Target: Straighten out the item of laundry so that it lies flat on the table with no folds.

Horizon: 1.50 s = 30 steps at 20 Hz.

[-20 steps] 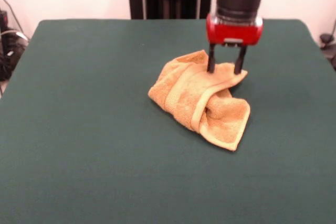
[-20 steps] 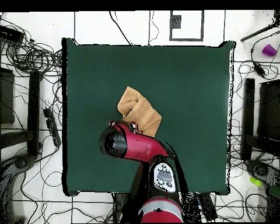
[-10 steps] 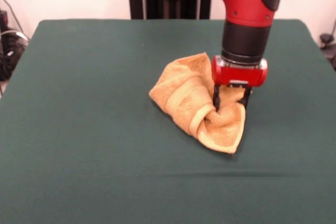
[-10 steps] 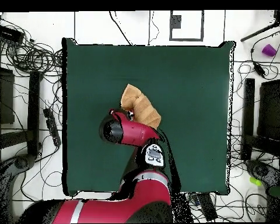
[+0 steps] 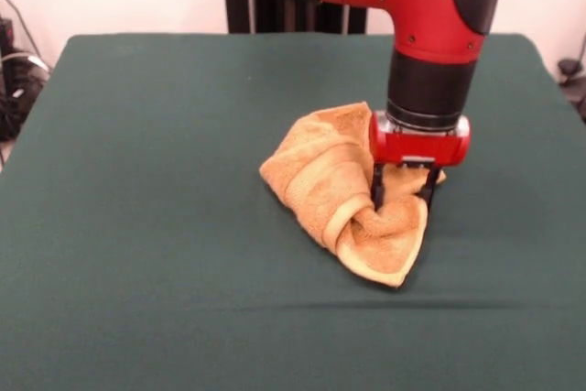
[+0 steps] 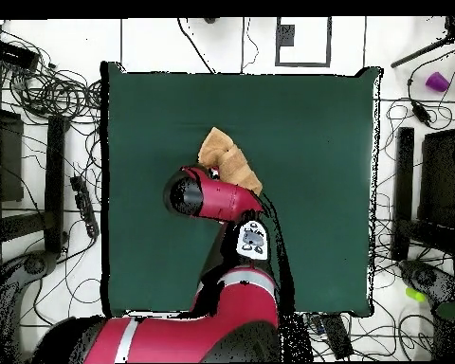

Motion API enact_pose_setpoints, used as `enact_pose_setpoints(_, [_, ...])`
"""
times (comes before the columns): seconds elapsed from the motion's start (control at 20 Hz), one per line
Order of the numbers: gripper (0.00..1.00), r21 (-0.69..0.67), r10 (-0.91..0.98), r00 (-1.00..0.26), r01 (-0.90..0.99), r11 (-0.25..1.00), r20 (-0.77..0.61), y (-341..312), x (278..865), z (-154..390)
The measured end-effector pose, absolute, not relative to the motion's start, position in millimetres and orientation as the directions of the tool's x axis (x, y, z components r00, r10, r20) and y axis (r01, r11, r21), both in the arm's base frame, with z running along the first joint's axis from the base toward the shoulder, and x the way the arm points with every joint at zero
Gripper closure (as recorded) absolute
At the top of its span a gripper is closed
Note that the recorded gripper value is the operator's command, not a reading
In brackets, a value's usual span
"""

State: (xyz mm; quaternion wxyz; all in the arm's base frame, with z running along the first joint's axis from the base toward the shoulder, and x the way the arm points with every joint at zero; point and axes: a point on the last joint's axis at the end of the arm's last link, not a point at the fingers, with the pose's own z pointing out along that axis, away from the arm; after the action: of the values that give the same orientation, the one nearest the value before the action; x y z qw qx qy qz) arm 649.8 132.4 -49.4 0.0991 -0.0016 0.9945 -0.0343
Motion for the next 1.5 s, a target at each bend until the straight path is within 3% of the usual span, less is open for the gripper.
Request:
enact_pose_setpoints(0.3, [0.0,-0.069,-0.015,-0.98,-0.002,0.998,-0.199,129.5,683.2,-49.5])
enact_pose_setpoints(0.8, [0.0,-0.074,-0.039,-0.932,-0.014,0.997,-0.359,135.7,796.6,-58.2])
enact_pose_setpoints(1.15, [0.0,-0.062,-0.058,-0.93,-0.038,0.997,-0.364,147.7,851.3,-61.8])
enact_pose_setpoints(1.2, [1.0,-0.059,-0.061,-0.93,-0.043,0.997,-0.363,150.2,856.6,-62.7])
enact_pose_setpoints(1.5, [1.0,-0.043,-0.076,-0.923,-0.064,0.997,-0.377,167.5,881.4,-60.9])
